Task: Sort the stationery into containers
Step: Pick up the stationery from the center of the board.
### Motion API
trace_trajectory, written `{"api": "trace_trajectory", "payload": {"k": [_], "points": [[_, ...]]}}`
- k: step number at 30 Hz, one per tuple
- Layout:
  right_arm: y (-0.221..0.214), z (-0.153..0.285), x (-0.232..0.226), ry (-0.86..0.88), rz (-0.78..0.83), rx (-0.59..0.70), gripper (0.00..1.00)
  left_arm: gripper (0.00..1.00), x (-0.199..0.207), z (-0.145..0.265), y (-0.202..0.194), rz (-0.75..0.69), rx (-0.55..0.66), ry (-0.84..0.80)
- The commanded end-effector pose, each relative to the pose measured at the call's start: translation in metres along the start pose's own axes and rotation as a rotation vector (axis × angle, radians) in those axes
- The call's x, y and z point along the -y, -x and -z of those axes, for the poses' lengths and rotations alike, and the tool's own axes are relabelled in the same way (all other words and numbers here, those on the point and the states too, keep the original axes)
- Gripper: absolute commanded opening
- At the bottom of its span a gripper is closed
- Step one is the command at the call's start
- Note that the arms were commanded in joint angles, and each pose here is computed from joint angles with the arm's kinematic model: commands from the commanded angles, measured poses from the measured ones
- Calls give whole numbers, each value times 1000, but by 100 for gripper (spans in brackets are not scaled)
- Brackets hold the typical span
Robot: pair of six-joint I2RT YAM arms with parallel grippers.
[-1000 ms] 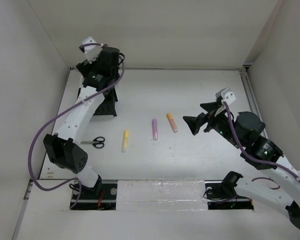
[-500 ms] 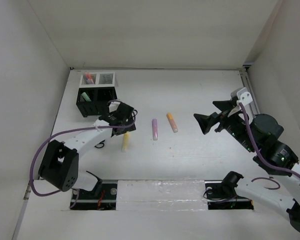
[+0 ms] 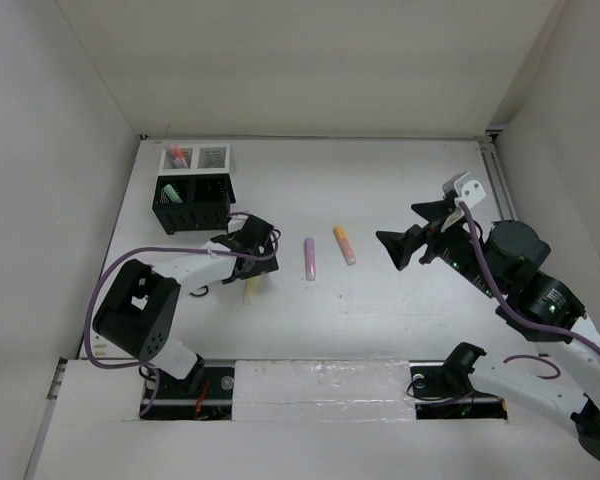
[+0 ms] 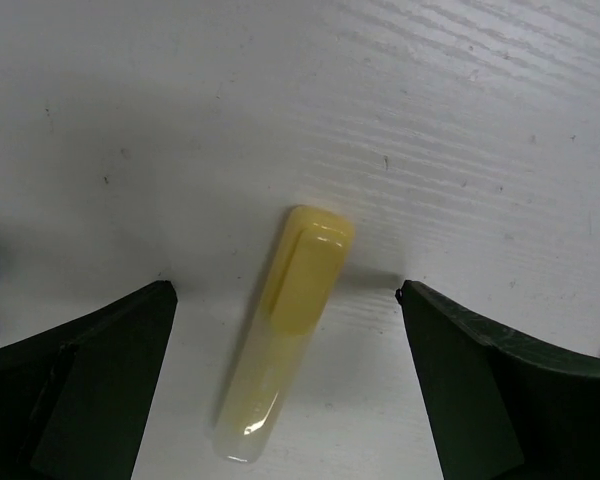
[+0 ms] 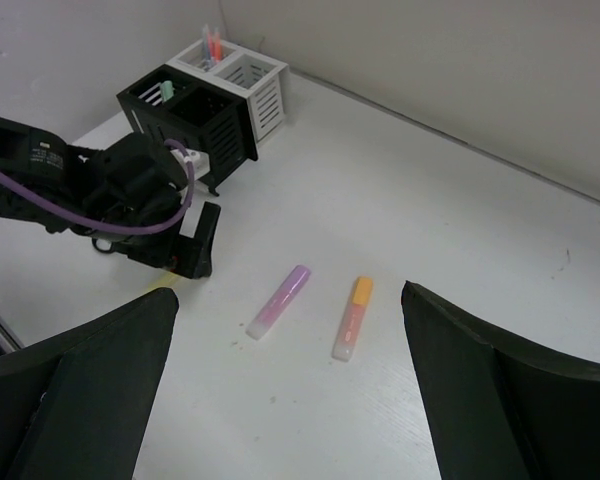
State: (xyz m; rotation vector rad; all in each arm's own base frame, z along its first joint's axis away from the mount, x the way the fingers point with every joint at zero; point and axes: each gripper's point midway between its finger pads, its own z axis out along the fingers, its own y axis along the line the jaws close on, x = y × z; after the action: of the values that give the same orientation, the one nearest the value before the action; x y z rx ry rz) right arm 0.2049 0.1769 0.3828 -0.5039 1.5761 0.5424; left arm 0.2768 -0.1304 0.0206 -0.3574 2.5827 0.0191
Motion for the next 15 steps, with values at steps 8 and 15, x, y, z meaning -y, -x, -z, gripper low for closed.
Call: {"api": "trace_trajectory", "payload": {"k": [8, 15], "points": [[23, -2, -3, 18, -6, 83, 100, 61, -7, -3, -15, 26, -21, 2], [23, -2, -5, 28, -5, 83, 100, 33, -15, -9, -36, 22, -75, 12]]}}
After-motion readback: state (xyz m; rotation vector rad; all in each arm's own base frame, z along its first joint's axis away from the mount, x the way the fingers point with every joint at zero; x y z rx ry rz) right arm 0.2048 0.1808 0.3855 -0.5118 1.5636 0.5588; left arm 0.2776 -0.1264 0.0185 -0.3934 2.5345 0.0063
